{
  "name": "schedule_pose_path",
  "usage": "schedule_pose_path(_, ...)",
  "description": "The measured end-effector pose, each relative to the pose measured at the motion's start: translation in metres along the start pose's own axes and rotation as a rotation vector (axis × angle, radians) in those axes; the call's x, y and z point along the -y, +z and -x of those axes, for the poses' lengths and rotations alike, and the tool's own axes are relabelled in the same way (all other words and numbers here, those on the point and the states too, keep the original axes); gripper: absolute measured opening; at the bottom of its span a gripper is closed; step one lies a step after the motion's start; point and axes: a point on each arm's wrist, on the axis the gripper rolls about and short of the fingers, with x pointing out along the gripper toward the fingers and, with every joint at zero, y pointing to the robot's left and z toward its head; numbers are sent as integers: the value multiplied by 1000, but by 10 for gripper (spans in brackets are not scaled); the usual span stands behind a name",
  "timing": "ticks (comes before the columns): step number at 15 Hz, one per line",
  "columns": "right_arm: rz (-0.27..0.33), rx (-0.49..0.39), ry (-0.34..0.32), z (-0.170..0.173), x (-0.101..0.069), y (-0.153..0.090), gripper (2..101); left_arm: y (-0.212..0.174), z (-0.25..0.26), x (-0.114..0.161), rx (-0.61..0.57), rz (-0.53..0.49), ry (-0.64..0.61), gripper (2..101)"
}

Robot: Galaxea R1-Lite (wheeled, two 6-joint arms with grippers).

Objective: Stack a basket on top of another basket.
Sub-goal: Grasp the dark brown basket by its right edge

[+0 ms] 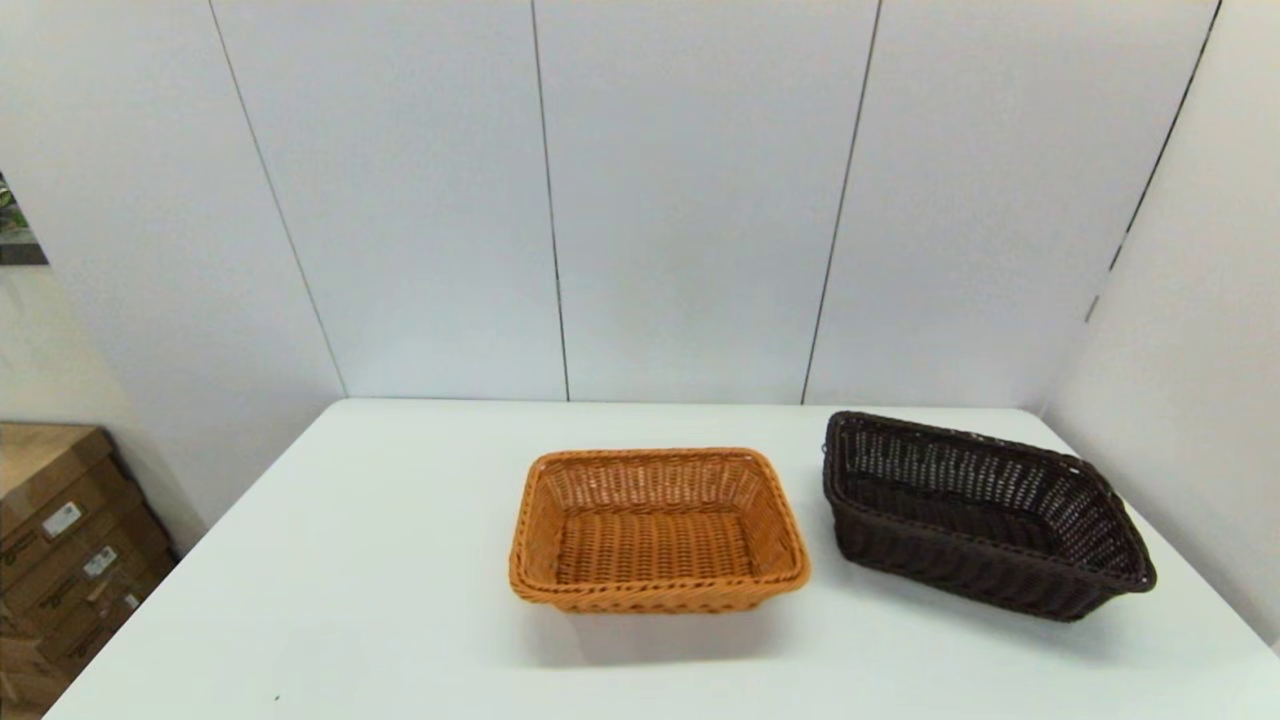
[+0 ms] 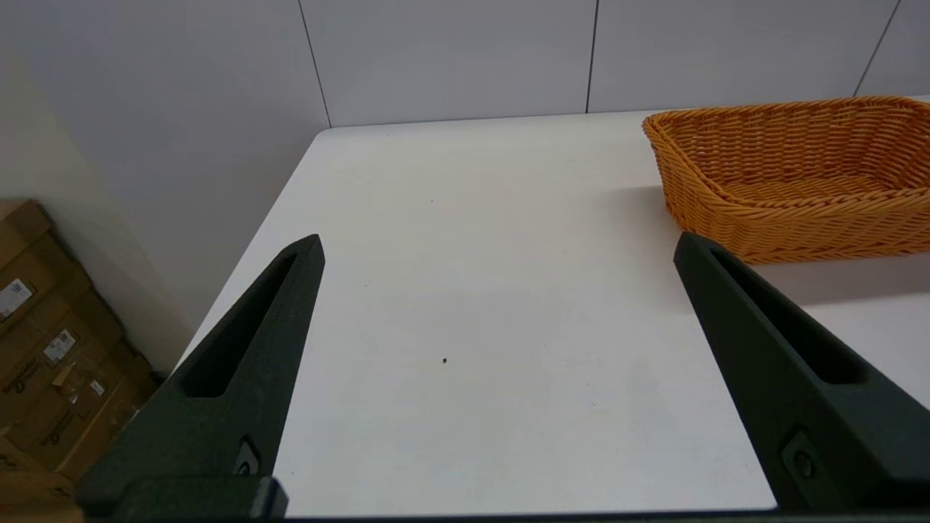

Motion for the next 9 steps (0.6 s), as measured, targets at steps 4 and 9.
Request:
schedule_pose_path(4,-37,-144,-2,-31,10,32,980,0,0,0,0,0,0,978)
schedule_pose_path(9,-99,-366,-38,-75,23,50,980,0,0,0,0,0,0,978)
